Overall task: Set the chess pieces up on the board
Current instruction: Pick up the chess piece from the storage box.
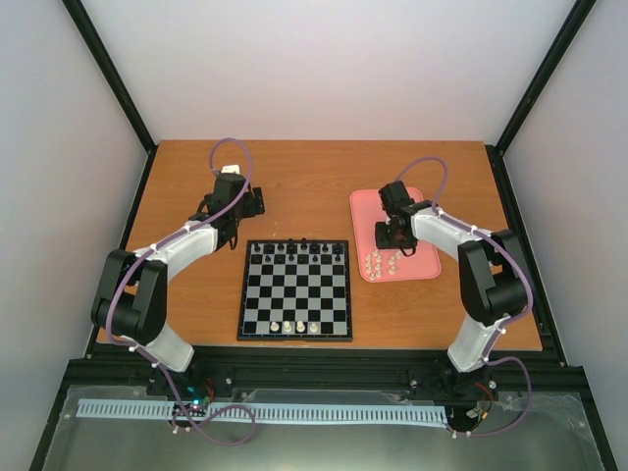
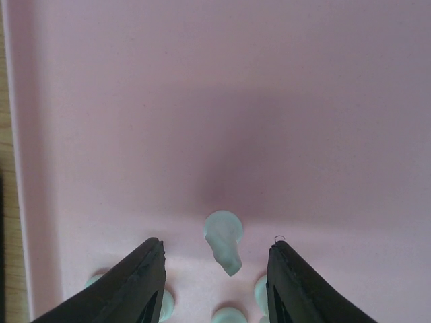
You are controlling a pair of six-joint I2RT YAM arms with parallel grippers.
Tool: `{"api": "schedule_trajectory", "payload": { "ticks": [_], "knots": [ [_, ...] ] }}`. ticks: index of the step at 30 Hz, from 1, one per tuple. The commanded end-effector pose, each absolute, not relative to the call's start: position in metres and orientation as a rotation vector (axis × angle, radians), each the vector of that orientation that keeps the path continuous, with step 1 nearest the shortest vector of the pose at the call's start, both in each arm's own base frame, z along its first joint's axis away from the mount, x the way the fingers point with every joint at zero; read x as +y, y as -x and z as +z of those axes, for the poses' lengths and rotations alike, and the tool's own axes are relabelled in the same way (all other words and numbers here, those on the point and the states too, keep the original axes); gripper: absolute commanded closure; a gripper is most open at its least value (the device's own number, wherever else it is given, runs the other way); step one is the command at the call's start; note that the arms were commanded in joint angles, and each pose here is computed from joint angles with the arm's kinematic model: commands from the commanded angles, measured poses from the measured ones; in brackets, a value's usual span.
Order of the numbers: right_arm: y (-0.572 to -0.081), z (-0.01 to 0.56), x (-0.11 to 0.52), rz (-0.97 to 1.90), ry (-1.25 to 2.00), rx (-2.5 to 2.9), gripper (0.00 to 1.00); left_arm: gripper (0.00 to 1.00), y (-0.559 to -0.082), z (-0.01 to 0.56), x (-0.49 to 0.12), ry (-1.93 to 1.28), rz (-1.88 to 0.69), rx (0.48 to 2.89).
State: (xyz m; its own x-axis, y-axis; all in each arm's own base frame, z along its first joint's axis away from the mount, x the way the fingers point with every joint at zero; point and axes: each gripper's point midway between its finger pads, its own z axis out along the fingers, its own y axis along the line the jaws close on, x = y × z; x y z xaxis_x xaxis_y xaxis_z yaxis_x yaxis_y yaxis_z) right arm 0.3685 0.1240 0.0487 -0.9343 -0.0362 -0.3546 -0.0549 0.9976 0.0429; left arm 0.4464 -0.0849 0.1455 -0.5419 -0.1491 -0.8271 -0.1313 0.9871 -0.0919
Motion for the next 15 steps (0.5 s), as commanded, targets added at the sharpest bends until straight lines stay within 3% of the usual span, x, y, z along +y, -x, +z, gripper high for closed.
{"api": "schedule_trajectory", "payload": {
  "ticks": [1,15],
  "knots": [
    [-0.3669,0.0374,0.1246,0.076,0.078,2.807,0.51,0.00,-0.4566,0.1589,-0.0862,0.187,-0.009,2.117],
    [-0.3724,0.0299,0.1215,0.035,0.072,2.817,0.56,0.00,-0.4561,0.1567,-0.0855,0.189,-0.002,2.121]
  ]
}}
